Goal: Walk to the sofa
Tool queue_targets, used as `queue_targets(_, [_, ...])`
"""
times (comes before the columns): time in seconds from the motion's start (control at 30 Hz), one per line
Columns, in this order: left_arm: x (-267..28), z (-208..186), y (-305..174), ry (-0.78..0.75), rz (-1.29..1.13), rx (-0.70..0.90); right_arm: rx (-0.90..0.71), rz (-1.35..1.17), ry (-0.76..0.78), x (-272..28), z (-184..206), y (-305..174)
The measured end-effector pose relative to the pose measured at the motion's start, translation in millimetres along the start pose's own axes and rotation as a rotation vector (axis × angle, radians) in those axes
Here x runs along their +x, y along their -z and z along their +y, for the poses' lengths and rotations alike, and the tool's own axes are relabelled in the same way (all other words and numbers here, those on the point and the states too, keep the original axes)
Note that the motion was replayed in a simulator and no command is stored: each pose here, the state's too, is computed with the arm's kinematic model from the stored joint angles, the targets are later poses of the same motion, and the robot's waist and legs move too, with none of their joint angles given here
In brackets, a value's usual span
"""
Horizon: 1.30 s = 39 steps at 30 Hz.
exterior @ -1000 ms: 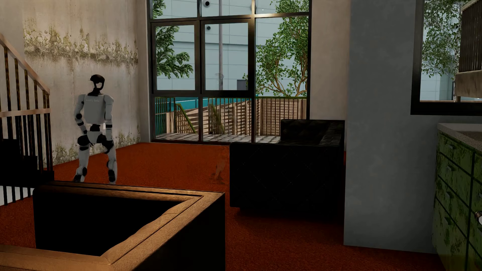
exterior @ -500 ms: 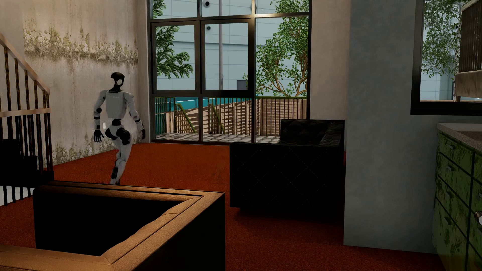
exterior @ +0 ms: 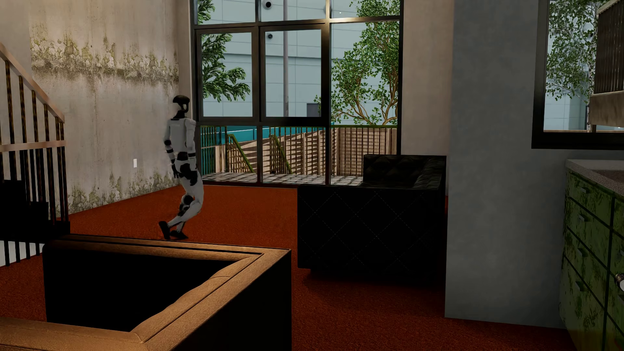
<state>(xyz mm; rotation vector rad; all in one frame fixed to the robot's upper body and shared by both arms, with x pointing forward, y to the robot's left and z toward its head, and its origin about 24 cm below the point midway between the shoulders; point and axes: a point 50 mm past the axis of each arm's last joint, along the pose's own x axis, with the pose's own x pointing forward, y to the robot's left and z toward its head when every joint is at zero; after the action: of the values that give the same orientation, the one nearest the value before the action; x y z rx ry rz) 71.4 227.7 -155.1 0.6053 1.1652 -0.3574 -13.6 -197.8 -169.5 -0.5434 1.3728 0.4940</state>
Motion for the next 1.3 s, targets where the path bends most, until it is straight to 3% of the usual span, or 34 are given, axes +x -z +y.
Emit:
queue_targets(0.13, [-3.5,62.4,-47.6,-0.192,-0.187,-0.141,0.223,-0.015,0.098,-8.6,-14.6,13.0])
queue_targets(0.27, [-22.1,116.1,-107.7,-0.344,-0.424,-0.211,0.329,-0.013,0.116,-9.1,-10.2,15.3])
queue_targets(0.37, [-36.2,128.1,-151.1,-0.371,-0.578,-0.188,0.313,0.036,0.048,-6.7,13.8,19.9])
queue_targets(0.43, [-36.6,115.2,-161.9,-0.336,-0.618,-0.184,0.290,0.088,0.007,-7.0,27.7,28.6])
queue_targets(0.57, [-8.7,43.4,-112.1,-0.146,-0.423,-0.183,0.238,0.129,0.018,-8.5,18.0,39.5])
queue_targets(0.7, [2.9,-21.9,-51.7,0.062,-0.182,0.023,0.276,-0.048,0.148,-5.1,-32.0,-0.6])
queue_targets(0.87, [-15.3,-51.4,53.5,0.119,0.186,-0.030,0.292,-0.257,0.299,-11.6,-97.3,-60.7])
queue_targets(1.03, [-34.3,-73.0,85.6,0.161,0.271,-0.069,0.314,-0.438,0.418,-34.6,-138.1,-94.8])
queue_targets(1.17, [-29.3,-67.5,76.5,0.146,0.240,-0.072,0.329,-0.395,0.386,-30.3,-121.1,-77.8])
queue_targets(1.3, [-13.6,-37.0,50.0,0.073,0.167,-0.064,0.275,-0.029,0.173,-1.6,-46.2,-5.1])
